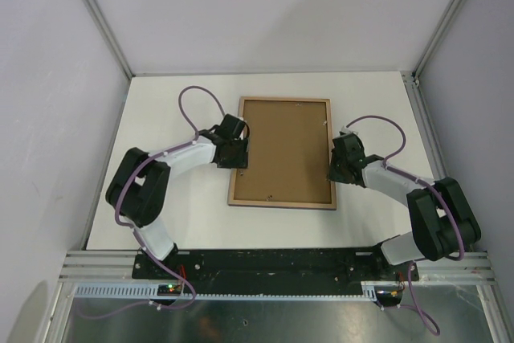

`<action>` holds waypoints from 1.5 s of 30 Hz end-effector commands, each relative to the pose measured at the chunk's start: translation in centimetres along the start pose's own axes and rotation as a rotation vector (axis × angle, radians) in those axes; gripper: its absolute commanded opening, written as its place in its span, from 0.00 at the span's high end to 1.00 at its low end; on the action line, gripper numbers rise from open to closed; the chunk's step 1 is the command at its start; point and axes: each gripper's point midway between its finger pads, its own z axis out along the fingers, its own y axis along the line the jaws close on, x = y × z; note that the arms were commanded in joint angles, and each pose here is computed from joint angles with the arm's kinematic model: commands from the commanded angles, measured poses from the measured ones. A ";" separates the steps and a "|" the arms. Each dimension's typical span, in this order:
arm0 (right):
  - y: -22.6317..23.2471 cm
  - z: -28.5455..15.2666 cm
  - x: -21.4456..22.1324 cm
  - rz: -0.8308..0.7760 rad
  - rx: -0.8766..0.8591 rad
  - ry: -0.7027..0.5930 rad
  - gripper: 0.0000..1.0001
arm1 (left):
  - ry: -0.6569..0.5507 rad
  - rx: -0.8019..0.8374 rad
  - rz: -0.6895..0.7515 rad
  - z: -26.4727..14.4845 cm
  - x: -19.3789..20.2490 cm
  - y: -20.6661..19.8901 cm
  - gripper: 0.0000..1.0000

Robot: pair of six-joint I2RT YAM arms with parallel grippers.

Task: Put the photo into the frame
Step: Press the fastener onto the backboard.

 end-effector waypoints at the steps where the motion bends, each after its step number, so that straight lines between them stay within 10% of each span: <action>1: -1.3 0.6 1.5 -0.009 0.047 0.056 0.94 | 0.001 -0.028 0.040 0.2 0.4 0.3 0.43; 16: -1.2 0.7 1.5 -0.008 0.035 0.060 0.93 | 0.042 -0.090 0.053 1.2 2.1 1.5 0.52; 27: -1.6 0.6 1.3 -0.007 0.040 0.061 0.94 | 0.025 -0.159 0.082 1.5 1.4 2.7 0.90; 45: -0.2 -0.7 3.9 0.006 -0.043 0.099 0.98 | -0.013 -0.172 0.041 3.5 -3.4 3.0 1.00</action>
